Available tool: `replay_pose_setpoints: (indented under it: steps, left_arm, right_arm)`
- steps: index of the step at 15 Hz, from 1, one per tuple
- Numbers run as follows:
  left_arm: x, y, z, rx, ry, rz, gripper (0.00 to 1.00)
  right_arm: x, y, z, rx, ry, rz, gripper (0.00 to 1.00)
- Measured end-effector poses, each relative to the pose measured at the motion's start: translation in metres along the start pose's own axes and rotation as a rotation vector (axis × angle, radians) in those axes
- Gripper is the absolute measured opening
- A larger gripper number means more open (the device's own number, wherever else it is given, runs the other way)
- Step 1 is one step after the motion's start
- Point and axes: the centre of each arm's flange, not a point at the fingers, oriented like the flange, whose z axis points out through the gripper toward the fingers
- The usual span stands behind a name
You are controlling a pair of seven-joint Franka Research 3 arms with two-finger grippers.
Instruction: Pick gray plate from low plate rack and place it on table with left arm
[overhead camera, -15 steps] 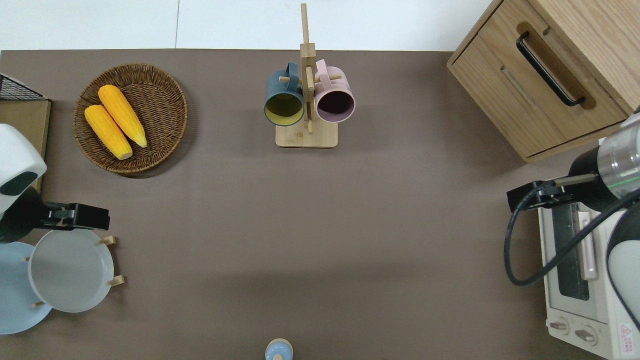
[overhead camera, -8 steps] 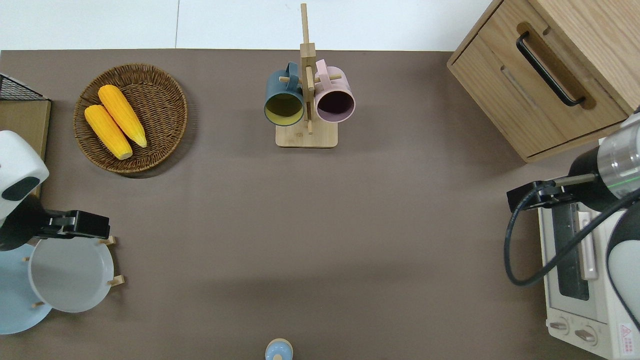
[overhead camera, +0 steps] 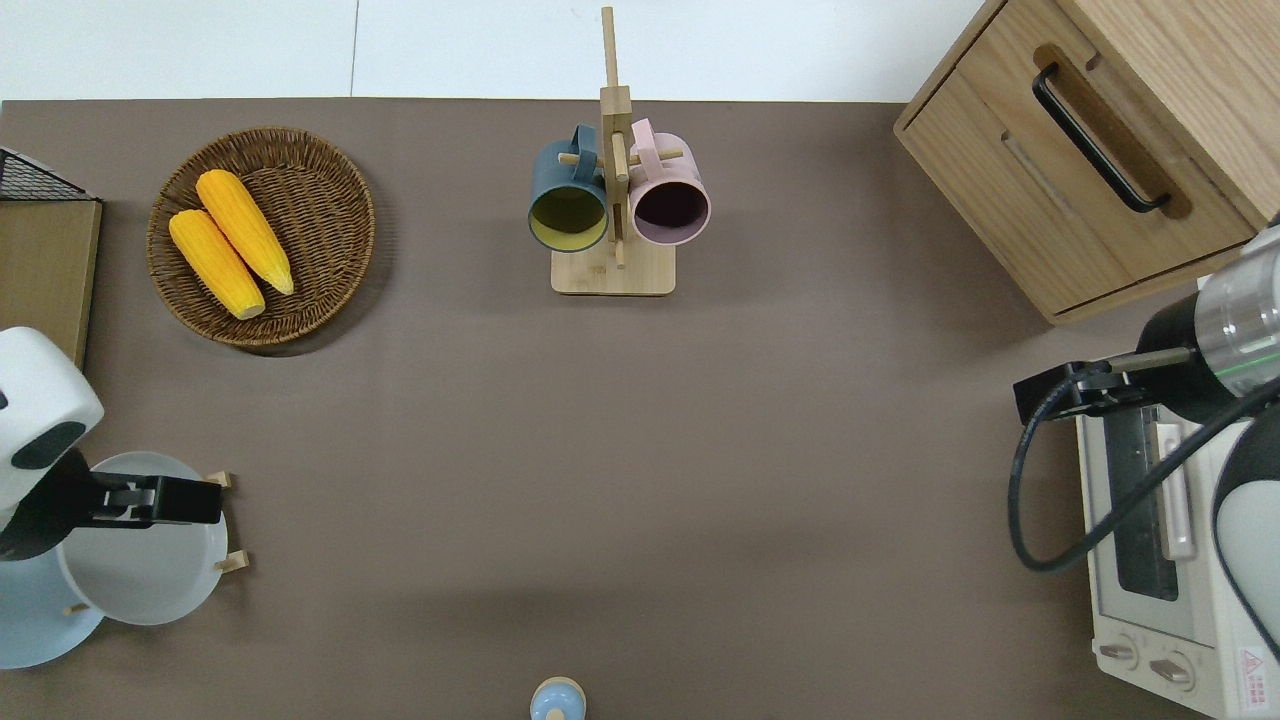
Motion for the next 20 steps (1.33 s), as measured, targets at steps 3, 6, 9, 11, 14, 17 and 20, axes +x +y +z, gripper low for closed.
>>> replay_pose_setpoints:
  steps: [3,6,9,11,14,17,20]
  left_arm:
    - [-0.013,-0.002,0.008,0.000,0.011,-0.004,1.00]
    - [-0.015,-0.018,0.014,0.001,0.011,-0.039,1.00]
    - [-0.014,-0.041,0.022,0.051,0.012,-0.077,1.00]
    - [-0.012,-0.053,0.029,0.078,0.016,-0.096,1.00]
    - [-0.011,-0.074,0.038,0.106,0.028,-0.130,1.00]
    - [-0.011,-0.095,0.049,0.138,0.039,-0.162,1.00]
    - [-0.011,-0.109,0.063,0.177,0.046,-0.177,1.00]
  right_arm:
    - [0.000,0.000,0.000,0.000,0.000,0.000,0.99]
    - [0.000,0.000,0.000,0.000,0.000,0.000,0.99]
    - [0.000,0.000,0.000,0.000,0.000,0.000,0.99]
    - [0.000,0.000,0.000,0.000,0.000,0.000,0.99]
    - [0.000,0.000,0.000,0.000,0.000,0.000,0.99]
    - [0.000,0.000,0.000,0.000,0.000,0.000,0.99]
    - [0.000,0.000,0.000,0.000,0.000,0.000,0.99]
